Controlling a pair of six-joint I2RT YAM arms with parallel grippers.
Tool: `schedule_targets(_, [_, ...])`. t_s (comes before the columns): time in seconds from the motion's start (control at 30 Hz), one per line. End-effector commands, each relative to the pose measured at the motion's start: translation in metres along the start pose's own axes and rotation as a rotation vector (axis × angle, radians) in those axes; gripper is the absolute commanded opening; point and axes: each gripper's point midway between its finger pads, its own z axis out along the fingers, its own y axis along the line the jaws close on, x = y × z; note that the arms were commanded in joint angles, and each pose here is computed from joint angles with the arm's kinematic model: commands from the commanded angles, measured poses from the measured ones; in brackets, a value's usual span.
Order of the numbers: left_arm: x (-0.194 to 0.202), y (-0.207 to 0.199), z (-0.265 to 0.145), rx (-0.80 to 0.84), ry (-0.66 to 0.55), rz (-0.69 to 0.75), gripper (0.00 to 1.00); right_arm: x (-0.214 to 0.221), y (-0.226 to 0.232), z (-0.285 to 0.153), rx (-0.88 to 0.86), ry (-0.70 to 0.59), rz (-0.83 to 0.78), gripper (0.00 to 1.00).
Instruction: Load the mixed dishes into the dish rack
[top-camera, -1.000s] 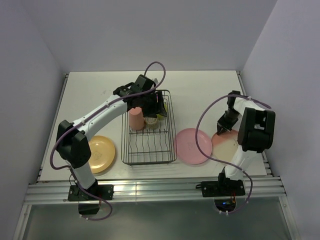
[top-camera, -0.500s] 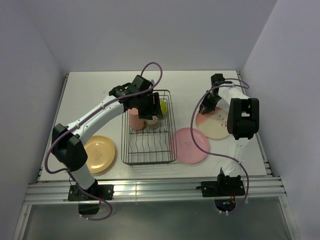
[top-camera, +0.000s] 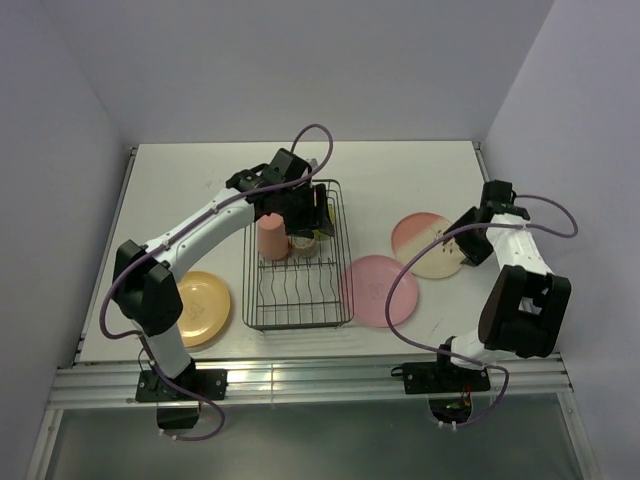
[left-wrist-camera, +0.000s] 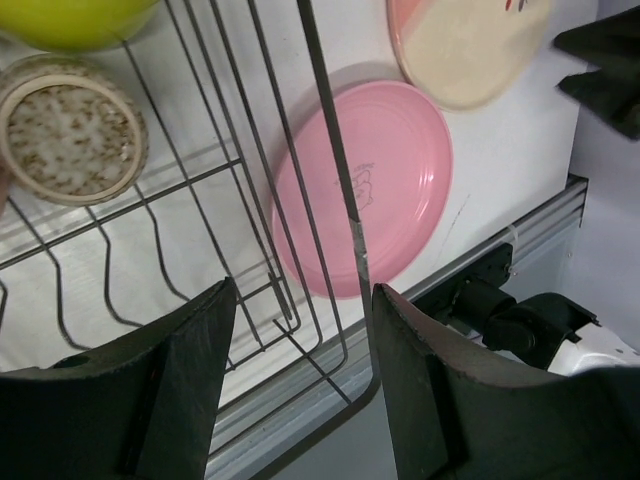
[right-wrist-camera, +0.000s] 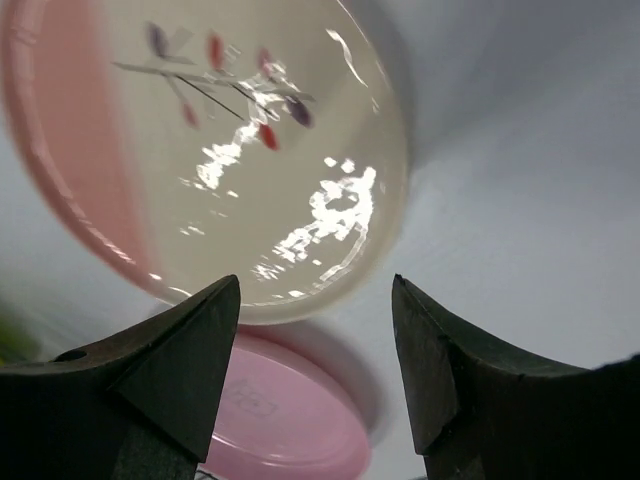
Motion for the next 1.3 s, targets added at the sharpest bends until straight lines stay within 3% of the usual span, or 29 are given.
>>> schedule_targets(0.0, [-0.011,-0.028,-0.003,0.118,-0.012,0.082,0.63,0.027,-0.027,0.012,0.074,0.048,-0.002,0.69])
schedule_targets(0.3, [-0.008,-0.073,-0.016,0.274,0.024,0.172,0.7,0.046,-0.034,0.042,0.035,0.117,0.043,0.65])
schedule_targets(0.67, [0.012,-0.099,-0.015,0.246,0.031,0.354,0.78,0.061,-0.05,0.076,0.132,0.172,0.122,0.49])
schedule_targets(0.77, [0.012,-0.099,-0.014,0.212,-0.017,0.43,0.81,0.059,-0.052,0.077,0.139,0.158,0.125,0.34])
schedule_targets(0.9, [0.007,-0.097,-0.017,0.193,-0.114,0.513,0.83,0.061,-0.05,0.073,0.135,0.173,0.119,0.0])
schedule_targets(1.1, [0.003,-0.1,-0.005,0.225,-0.145,0.56,0.83,0.048,-0.031,0.046,0.063,0.152,0.121,0.0])
schedule_targets(1.27, [-0.002,-0.127,0.024,0.262,0.007,0.367,0.78,0.032,-0.009,0.023,-0.005,0.133,0.148,0.0])
